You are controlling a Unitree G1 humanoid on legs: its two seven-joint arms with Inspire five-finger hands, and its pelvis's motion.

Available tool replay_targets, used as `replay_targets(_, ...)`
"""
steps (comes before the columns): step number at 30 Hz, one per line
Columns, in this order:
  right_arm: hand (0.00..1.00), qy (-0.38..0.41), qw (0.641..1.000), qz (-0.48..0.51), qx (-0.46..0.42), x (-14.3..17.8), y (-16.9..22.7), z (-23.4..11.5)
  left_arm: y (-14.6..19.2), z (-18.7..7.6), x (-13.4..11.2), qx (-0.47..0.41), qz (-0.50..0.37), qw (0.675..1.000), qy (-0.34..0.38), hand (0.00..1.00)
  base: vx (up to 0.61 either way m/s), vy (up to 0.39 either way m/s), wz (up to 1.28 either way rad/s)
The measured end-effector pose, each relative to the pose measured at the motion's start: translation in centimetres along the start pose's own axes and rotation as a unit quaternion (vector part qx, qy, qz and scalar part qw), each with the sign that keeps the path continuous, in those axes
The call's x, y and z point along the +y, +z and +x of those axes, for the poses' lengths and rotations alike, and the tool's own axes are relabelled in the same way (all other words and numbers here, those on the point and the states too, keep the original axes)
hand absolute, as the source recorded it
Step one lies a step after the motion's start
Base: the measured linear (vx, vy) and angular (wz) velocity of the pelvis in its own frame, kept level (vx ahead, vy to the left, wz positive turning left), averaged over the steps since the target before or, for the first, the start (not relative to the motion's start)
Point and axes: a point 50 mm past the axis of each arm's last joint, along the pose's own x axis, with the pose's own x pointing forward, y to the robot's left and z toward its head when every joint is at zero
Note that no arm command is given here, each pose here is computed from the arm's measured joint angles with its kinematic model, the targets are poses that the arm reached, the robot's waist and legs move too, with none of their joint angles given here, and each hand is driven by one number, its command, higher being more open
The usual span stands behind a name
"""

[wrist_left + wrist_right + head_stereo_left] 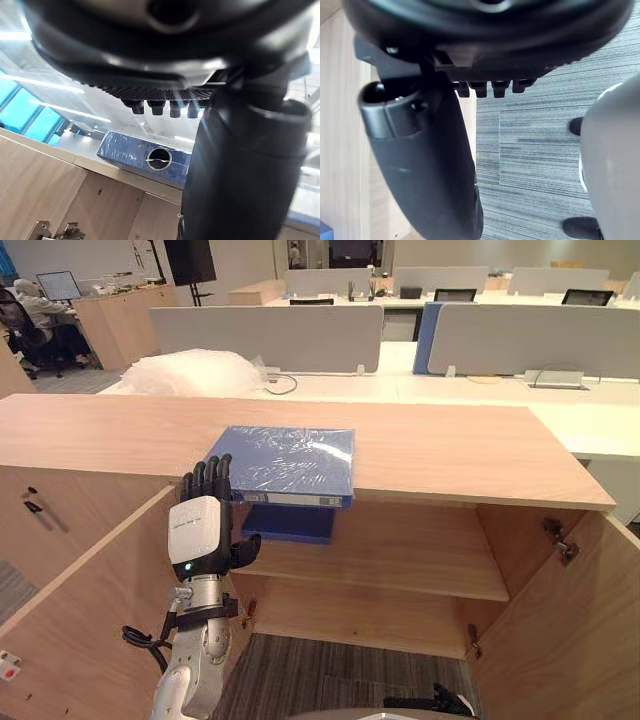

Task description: Walk over to the cabinet, pick up the folder, carry it to the office cabinet, place the folder inside the office cabinet, then close the office cabinet door

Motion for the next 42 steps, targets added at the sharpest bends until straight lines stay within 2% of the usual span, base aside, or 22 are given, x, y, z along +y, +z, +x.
replay_targets(10, 1.0, -0.004, 1.0, -0.01, -0.01, -0.2, 0.7, 0.1, -1.6, 1.8, 0.7, -0.061, 0.091, 0.994, -0.014, 1.0, -0.01, 0.009, -0.02)
replay_targets(11, 1.0, -0.006, 1.0, -0.008, -0.011, -0.2, 0.6, 0.1, -1.6, 1.8, 0.8, -0.065, 0.096, 0.993, -0.014, 0.0, -0.02, 0.021, -0.04)
replay_targets(18, 1.0, -0.015, 1.0, 0.001, -0.014, -0.8, 0.7, 0.1, -1.6, 2.5, 1.0, -0.1, 0.12, 0.988, -0.017, 0.0, 0.0, 0.0, 0.0)
replay_targets(22, 1.0, -0.022, 1.0, 0.001, -0.015, -1.2, 0.8, 0.2, -1.1, 4.2, 2.1, -0.121, 0.131, 0.984, 0.012, 0.0, 0.0, 0.0, 0.0)
replay_targets(30, 1.0, -0.038, 0.999, -0.014, -0.009, -2.6, 0.4, 0.1, 0.3, 5.2, 2.5, -0.167, 0.14, 0.975, 0.042, 0.0, 0.0, 0.0, 0.0)
replay_targets(42, 1.0, -0.043, 0.999, -0.015, 0.001, -3.0, -0.4, -0.1, 0.2, 5.6, 2.4, -0.17, 0.153, 0.973, 0.043, 0.0, 0.0, 0.0, 0.0)
